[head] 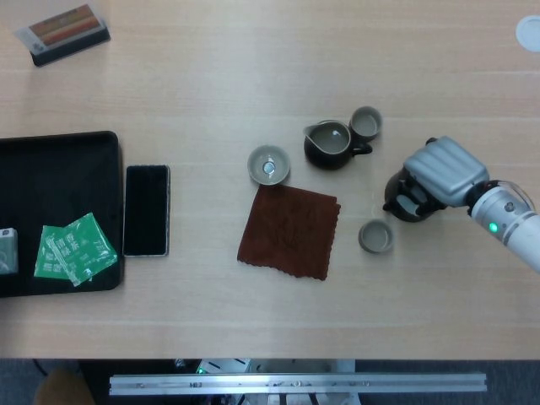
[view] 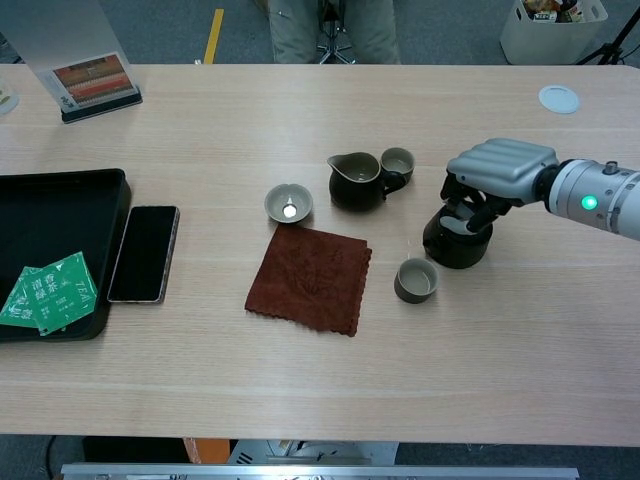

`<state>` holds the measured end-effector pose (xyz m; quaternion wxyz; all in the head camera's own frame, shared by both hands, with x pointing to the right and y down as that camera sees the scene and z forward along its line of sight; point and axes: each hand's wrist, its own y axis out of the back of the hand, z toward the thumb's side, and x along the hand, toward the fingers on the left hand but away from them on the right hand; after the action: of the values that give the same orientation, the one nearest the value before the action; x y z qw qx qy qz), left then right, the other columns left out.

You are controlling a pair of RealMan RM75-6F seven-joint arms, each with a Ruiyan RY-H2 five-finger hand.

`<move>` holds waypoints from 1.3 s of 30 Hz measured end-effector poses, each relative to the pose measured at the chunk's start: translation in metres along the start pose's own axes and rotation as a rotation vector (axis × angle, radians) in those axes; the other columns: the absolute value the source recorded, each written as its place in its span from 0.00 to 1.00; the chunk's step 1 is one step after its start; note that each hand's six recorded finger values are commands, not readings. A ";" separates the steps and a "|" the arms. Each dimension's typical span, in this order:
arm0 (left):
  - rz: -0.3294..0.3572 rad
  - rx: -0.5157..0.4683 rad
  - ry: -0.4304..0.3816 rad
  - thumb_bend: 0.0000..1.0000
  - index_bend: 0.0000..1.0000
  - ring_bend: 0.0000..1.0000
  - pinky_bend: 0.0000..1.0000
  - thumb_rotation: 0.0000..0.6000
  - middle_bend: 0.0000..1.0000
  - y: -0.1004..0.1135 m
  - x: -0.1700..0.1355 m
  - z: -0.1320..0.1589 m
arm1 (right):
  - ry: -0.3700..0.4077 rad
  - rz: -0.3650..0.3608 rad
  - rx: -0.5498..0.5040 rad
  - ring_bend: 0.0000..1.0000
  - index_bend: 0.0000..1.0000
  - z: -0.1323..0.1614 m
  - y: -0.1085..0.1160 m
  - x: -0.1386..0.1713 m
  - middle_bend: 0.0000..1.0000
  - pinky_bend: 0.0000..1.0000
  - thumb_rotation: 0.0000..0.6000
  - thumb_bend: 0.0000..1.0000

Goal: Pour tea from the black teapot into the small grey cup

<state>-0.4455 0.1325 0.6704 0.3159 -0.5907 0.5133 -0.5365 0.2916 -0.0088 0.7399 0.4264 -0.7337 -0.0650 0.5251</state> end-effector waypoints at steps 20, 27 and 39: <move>0.005 0.013 -0.020 0.39 0.27 0.23 0.22 1.00 0.30 0.005 0.006 0.004 | -0.001 -0.107 0.044 0.25 0.36 0.003 0.018 0.015 0.33 0.25 0.59 0.39; 0.009 0.026 -0.037 0.39 0.27 0.23 0.21 1.00 0.30 0.009 0.010 0.007 | -0.045 -0.185 0.036 0.22 0.36 -0.006 0.029 0.024 0.32 0.23 0.59 0.39; 0.011 0.053 -0.129 0.39 0.27 0.23 0.21 1.00 0.29 0.015 0.022 0.030 | -0.298 -0.417 0.058 0.22 0.36 -0.050 0.042 0.084 0.32 0.23 0.83 0.39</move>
<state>-0.4229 0.1025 0.6569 0.3664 -0.6127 0.4807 -0.5091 0.3554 -0.0177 0.6550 0.5320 -0.6066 -0.2620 0.5295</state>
